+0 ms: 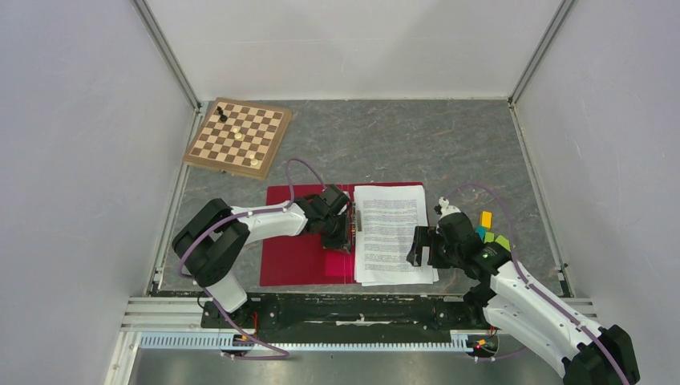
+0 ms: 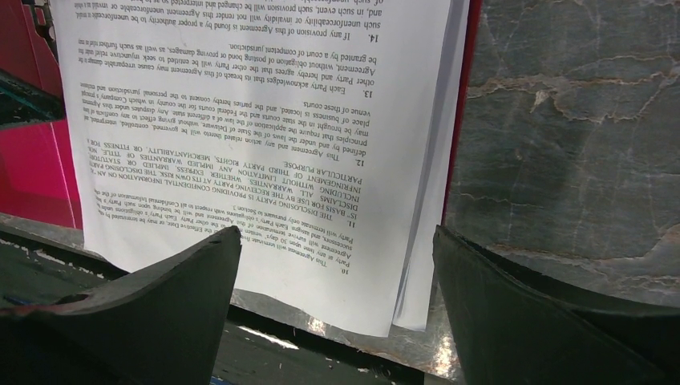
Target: Put the files into the folder
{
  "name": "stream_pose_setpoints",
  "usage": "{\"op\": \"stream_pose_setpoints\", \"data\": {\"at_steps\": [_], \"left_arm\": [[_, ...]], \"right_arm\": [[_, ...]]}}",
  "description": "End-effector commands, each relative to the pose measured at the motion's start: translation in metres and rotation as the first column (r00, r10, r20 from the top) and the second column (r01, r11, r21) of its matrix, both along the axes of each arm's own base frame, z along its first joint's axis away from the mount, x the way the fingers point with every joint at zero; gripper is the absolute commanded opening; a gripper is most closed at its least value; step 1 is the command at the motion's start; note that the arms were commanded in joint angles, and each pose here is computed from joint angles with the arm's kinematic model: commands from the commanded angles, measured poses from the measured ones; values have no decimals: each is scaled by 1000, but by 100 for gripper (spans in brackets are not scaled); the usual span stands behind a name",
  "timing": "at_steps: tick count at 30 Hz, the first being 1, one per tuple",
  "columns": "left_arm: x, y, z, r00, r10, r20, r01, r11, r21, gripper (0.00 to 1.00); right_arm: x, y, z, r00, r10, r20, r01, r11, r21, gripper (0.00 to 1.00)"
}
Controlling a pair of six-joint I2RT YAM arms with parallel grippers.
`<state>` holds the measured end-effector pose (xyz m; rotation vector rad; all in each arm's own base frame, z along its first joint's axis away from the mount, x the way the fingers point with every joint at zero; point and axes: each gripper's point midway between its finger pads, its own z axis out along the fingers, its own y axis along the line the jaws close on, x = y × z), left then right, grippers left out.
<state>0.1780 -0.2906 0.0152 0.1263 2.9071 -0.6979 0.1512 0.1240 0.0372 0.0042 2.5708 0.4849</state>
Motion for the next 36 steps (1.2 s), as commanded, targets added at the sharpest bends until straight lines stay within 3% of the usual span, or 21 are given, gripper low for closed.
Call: {"op": "stream_pose_setpoints", "data": {"at_steps": [1, 19, 36], "left_arm": [[-1, -3, -4, 1000, 9, -15, -9, 1000, 6, 2], [-1, -4, -5, 1000, 6, -16, -5, 1000, 6, 2], [-2, -3, -6, 1000, 6, -17, -6, 1000, 10, 2]], "right_arm": [[-1, -2, 1, 1000, 8, 3, -8, 1000, -16, 92], [-11, 3, -11, 999, 41, -36, -40, 999, 12, 93], [0, 7, 10, 1000, 24, 15, -25, 999, 36, 93]]}}
